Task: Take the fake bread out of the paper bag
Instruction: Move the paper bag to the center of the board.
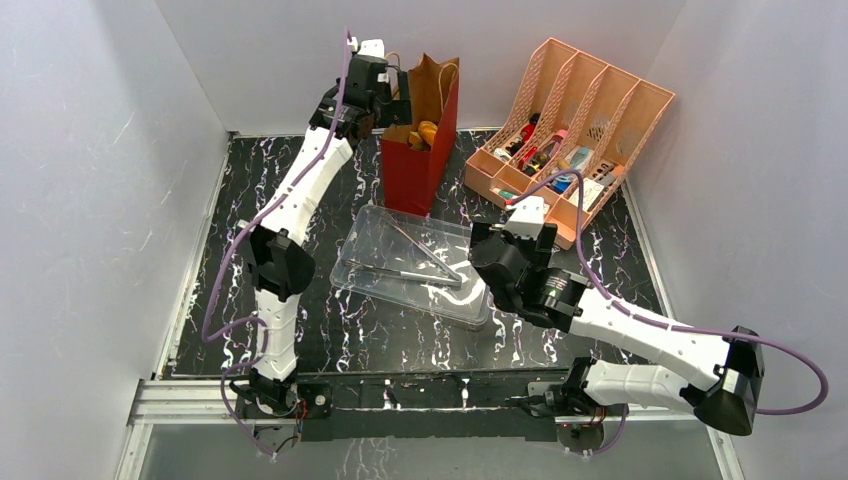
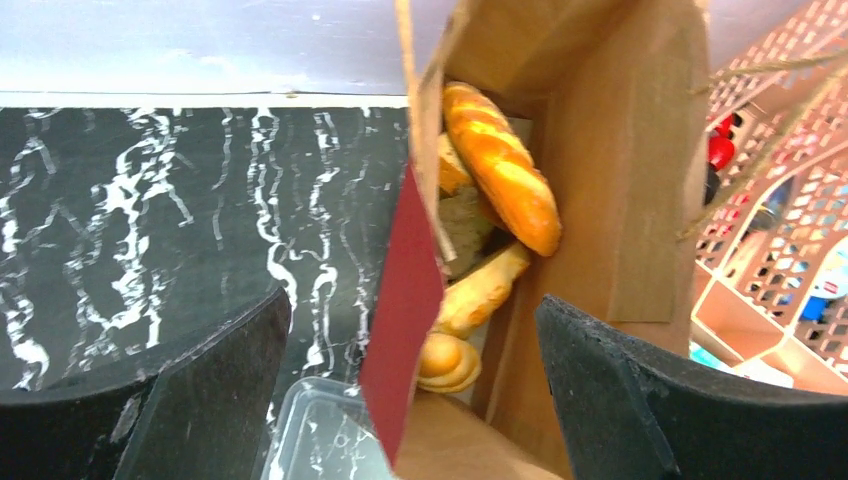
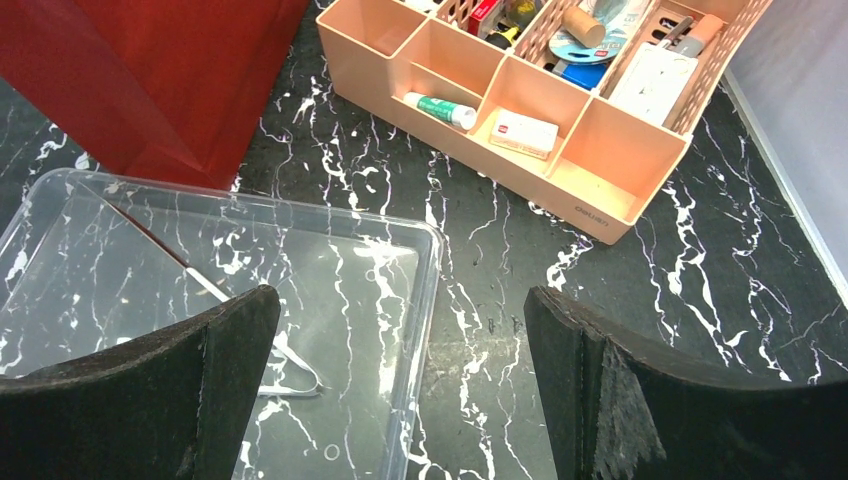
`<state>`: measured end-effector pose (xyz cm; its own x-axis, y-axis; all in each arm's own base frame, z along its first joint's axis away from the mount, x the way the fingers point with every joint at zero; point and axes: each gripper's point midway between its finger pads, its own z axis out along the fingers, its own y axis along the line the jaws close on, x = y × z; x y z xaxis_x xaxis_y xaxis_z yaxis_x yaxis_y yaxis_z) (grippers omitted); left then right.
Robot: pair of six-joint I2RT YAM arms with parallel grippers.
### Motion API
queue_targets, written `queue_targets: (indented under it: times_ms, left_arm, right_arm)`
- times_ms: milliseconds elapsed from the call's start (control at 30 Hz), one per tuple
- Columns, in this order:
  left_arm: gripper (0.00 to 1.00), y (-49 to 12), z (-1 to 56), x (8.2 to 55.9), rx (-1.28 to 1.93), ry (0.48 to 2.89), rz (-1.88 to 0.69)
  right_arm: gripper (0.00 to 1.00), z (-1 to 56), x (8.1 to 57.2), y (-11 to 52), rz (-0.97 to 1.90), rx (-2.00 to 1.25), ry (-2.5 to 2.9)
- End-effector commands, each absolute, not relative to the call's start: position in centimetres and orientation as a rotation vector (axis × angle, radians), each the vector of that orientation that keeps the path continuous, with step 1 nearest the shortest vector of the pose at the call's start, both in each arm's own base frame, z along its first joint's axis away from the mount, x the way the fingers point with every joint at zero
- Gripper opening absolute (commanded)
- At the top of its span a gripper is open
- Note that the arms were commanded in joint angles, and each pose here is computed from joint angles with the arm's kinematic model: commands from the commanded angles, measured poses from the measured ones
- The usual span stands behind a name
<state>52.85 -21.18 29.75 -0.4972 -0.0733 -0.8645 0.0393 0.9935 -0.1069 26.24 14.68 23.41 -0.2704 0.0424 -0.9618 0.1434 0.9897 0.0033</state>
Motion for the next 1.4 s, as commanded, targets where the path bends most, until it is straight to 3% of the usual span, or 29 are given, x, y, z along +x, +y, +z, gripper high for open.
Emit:
queue_targets:
  times_ms: [0, 433, 700, 800, 933, 1000, 1367]
  left_arm:
    - [0.92, -23.7, 32.0, 53.6, 0.038, 1.993, -0.258]
    - [0.93, -22.4, 27.6, 57.2, 0.063, 2.009, -0.065]
    - [0.89, -20.1, 24.5, 60.9, 0.016, 2.012, -0.099]
    - [0.74, -19.6, 23.3, 61.9, 0.011, 2.015, -0.125]
    - [0.3, -18.9, 23.3, 62.6, 0.022, 1.99, -0.108]
    - [0.0, -18.4, 23.8, 62.8, 0.015, 1.97, -0.085]
    - [0.0, -11.8, 29.5, 62.2, -0.171, 1.795, 0.153]
  right_arm:
    - [0.93, 25.1, 27.2, 15.5, -0.05, 0.168, 1.8]
    - [0.93, 24.0, 28.2, 16.5, -0.042, 0.113, 1.823]
    - [0.93, 23.3, 28.7, 17.9, -0.05, 0.019, 1.844]
    - [0.93, 22.9, 28.9, 18.1, -0.07, -0.006, 1.85]
    - [0.93, 22.2, 29.0, 18.2, -0.079, -0.024, 1.861]
    - [0.93, 21.9, 29.0, 18.4, -0.076, -0.033, 1.868]
    - [0.92, 21.6, 28.4, 18.8, -0.02, -0.063, 1.88]
